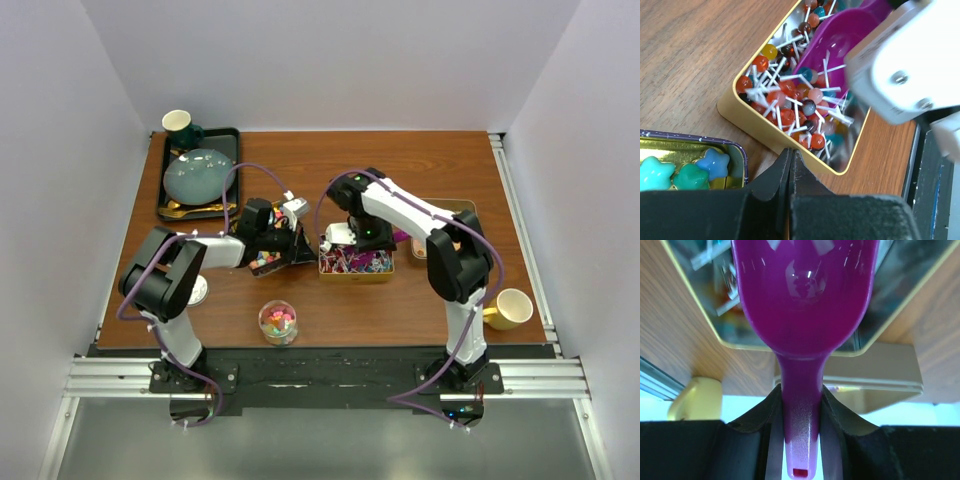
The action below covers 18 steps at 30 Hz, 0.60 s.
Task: Pack the candies
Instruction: Scoop the fake candies from the storage box.
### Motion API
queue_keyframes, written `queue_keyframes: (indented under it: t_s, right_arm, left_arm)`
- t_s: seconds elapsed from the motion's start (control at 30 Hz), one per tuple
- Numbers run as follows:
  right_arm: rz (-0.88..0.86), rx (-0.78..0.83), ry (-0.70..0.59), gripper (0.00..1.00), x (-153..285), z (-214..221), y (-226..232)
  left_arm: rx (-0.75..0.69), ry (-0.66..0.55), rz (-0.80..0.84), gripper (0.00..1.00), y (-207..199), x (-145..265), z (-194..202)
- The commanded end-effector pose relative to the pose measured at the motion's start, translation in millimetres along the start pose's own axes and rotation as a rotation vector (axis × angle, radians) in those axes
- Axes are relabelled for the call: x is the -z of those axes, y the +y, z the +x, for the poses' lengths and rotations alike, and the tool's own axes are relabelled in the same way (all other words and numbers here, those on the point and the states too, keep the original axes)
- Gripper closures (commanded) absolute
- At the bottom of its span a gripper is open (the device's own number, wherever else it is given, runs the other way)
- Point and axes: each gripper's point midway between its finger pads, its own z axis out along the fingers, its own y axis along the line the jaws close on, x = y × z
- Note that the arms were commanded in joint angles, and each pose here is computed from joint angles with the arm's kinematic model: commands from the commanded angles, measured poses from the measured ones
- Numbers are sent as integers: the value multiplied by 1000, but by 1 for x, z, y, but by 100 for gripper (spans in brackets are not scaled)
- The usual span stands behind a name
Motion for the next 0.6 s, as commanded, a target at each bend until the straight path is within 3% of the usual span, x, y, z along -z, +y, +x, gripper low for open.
queue_keyframes:
  t_s: [0.0,0.3,0.53,0.57]
  right_arm:
    - [-159,33,32,100,13,1,37]
    - [-175,-10,-107,100,-7,-40,34]
    - [-158,-59,-216,100,-28,-43,38]
    - [-172,-69,-254,100,-28,-46,40]
  left_arm:
    - [104,99,3,100,2,-5,44]
    - [104,95,0,100,1,-4,38]
    - [115,109,-22,100,5,3,29]
    - [95,104,-21,96,6,4,20]
